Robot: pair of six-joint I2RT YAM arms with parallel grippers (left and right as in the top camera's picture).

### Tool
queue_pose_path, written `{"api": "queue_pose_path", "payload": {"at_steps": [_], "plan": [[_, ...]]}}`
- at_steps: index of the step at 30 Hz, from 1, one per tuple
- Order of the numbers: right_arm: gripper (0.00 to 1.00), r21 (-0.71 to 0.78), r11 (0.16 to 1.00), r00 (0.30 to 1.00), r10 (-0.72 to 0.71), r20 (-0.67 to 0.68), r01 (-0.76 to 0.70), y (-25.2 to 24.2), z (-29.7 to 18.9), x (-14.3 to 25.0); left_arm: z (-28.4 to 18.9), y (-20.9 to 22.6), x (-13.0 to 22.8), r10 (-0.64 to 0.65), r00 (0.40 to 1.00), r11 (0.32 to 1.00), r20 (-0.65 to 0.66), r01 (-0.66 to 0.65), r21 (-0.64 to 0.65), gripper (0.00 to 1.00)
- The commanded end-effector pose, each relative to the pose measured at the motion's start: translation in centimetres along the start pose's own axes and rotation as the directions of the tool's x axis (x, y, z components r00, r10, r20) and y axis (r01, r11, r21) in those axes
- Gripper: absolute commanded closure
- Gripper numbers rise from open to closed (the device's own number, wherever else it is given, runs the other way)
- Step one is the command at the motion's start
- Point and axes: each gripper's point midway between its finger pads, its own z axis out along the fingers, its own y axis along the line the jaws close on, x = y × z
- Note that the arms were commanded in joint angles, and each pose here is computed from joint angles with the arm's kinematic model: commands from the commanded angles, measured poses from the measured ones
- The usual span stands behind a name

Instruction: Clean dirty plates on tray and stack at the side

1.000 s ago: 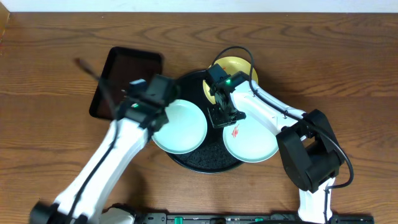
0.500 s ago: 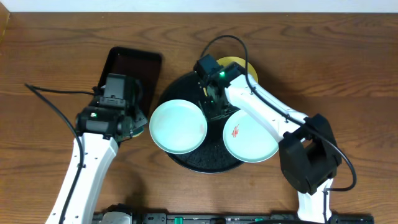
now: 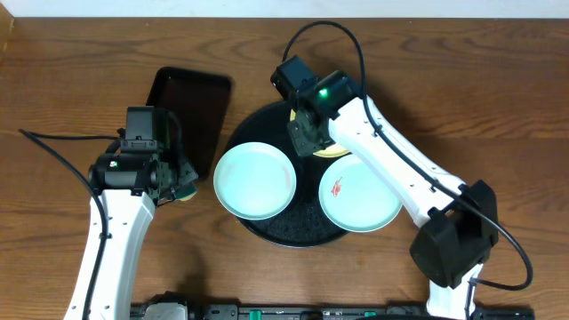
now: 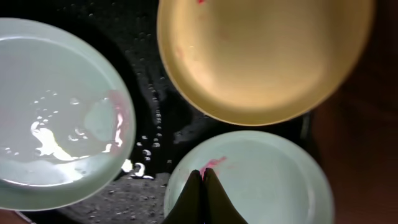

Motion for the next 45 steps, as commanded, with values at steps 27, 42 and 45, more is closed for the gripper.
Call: {"api": "queue_pose_path", "payload": {"at_steps": [27, 42, 45], "plan": [[0.98, 0.055, 0.981, 0.975, -0.189, 0.115, 0.184, 0.3, -4.8, -0.8, 0.1, -0.3, -0.6, 0.016, 1.0, 1.0, -0.002, -0.016, 0.003, 0.92], [0.49, -0.417, 0.908, 0.999, 0.03, -0.044, -0.045, 6.1, 6.6, 3.9, 0.1, -0.4, -0.7, 0.015, 1.0, 1.0, 0.003, -0.015, 0.006, 0.92], [0.5, -0.417, 0.907, 0.998, 0.05, -0.048, -0.066, 6.3, 7.9, 4.5, 0.1, -0.4, -0.7, 0.015, 1.0, 1.0, 0.003, -0.015, 0.006, 0.92]]}}
